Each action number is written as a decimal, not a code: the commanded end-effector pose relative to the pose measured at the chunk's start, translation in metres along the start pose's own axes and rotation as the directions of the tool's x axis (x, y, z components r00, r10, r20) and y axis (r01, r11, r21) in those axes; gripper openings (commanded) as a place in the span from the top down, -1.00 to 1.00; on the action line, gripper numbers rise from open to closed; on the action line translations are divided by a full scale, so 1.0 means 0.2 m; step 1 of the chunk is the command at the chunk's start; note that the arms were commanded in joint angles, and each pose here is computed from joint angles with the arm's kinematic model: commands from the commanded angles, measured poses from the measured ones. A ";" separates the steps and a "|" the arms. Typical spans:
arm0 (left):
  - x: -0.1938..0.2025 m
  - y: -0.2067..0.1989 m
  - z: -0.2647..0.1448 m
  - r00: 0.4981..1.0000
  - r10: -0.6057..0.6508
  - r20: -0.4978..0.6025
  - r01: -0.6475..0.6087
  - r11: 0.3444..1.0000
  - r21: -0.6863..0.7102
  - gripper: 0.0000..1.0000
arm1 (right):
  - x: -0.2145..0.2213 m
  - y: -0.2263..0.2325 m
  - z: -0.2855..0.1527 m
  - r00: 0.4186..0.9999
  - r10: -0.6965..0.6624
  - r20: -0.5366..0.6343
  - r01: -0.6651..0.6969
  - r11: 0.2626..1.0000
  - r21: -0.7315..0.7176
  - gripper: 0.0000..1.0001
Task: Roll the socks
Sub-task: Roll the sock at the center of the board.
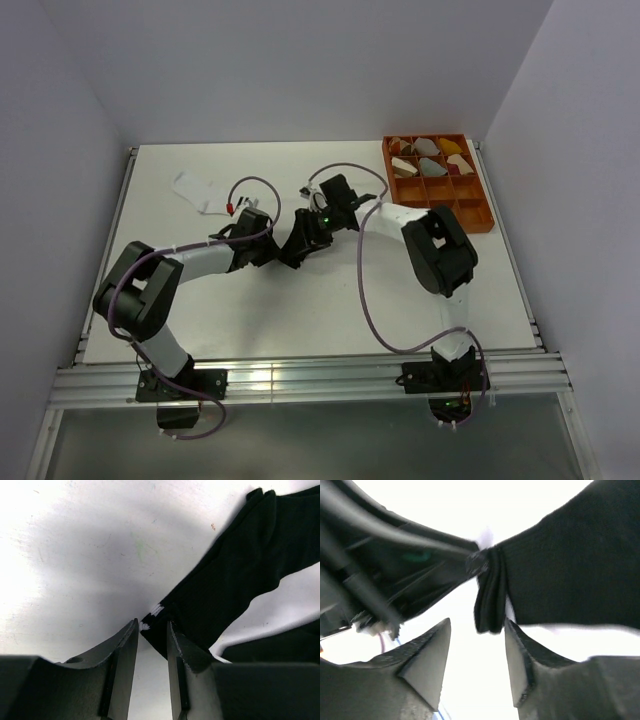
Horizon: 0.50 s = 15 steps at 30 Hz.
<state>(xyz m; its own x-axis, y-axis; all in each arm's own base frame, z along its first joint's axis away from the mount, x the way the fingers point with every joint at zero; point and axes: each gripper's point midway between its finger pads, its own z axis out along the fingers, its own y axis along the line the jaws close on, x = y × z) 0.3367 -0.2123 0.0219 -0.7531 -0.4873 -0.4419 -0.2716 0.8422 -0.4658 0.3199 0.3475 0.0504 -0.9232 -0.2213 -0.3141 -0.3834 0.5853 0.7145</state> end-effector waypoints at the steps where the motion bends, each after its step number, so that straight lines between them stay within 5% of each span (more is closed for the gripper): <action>1: 0.21 0.32 0.01 0.988 0.059 -0.141 -0.089 0.972 -0.216 0.30 | -0.11 0.09 -0.19 0.981 -0.143 0.132 0.133 0.988 0.078 -0.11; 6: 0.20 0.31 0.01 0.987 0.073 -0.145 -0.103 0.972 -0.210 0.30 | -0.10 0.09 -0.29 0.907 -0.342 0.246 0.295 0.932 0.211 -0.13; 15: 0.20 0.29 0.00 0.981 0.112 -0.161 -0.142 0.972 -0.186 0.30 | 0.06 0.13 -0.25 0.614 -0.738 0.280 0.571 0.661 0.487 -0.14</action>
<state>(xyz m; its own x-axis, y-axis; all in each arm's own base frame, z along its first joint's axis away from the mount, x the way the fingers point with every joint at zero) 0.3366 -0.2124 0.0220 -0.7682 -0.4537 -0.4516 -0.2488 0.8616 -0.4424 0.2818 0.3146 0.0739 -0.5075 -0.3357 -0.7936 -0.7484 0.6282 0.2128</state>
